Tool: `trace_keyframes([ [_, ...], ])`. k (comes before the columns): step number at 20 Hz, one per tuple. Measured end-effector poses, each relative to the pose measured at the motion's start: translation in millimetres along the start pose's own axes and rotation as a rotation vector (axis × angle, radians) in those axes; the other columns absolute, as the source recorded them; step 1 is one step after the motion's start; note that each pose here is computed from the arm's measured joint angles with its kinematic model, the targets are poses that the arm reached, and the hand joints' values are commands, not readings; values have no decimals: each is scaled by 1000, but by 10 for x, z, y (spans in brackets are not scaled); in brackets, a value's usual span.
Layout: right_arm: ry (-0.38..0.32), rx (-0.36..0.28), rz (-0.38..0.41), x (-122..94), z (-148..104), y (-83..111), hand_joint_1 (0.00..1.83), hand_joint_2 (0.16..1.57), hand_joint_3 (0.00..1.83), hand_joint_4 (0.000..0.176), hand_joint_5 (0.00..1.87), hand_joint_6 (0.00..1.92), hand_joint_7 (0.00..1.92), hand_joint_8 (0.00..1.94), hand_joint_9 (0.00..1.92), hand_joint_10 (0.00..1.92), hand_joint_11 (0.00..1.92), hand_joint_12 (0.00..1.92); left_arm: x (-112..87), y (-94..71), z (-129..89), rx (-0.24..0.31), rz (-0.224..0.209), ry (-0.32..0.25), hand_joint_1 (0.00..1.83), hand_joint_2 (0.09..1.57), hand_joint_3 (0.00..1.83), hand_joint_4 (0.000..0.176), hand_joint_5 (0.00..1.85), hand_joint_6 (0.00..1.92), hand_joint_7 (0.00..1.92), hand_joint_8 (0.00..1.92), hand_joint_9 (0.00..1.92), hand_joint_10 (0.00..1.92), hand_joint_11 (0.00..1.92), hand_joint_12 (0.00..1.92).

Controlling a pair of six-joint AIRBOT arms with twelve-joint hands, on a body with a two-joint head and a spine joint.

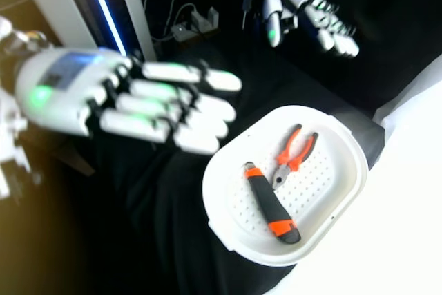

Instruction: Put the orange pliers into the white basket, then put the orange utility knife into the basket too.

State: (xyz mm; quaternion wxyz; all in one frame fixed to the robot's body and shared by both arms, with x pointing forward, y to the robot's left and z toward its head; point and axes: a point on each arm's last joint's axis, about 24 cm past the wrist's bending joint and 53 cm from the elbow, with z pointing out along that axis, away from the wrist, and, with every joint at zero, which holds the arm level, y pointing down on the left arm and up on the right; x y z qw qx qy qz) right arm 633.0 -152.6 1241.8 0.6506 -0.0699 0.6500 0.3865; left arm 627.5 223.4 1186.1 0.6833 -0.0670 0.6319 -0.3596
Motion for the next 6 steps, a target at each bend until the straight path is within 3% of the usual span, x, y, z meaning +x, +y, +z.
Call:
trace_keyframes([
  [1,-24,6,2,-71,-86,-19,208,1129,7,172,0,0,0,0,0,0,0,0,-56,-18,-38,3,4,-12,351,1333,0,119,0,0,0,0,0,0,0,0],
  [2,-41,14,4,-122,-166,-32,181,1100,0,175,0,0,0,0,0,0,0,0,-99,-32,-69,13,14,-24,310,1323,0,108,0,0,0,0,0,0,0,0],
  [5,-72,19,5,-203,-299,-26,256,1067,0,148,0,0,0,0,0,0,0,0,-171,-51,-167,14,22,-44,332,1262,0,141,0,0,0,0,0,0,0,0],
  [6,-91,15,10,-238,-337,-9,312,1059,0,160,0,0,0,0,0,0,0,0,-200,-55,-219,15,29,-50,319,1235,0,144,0,0,0,0,0,0,0,0],
])
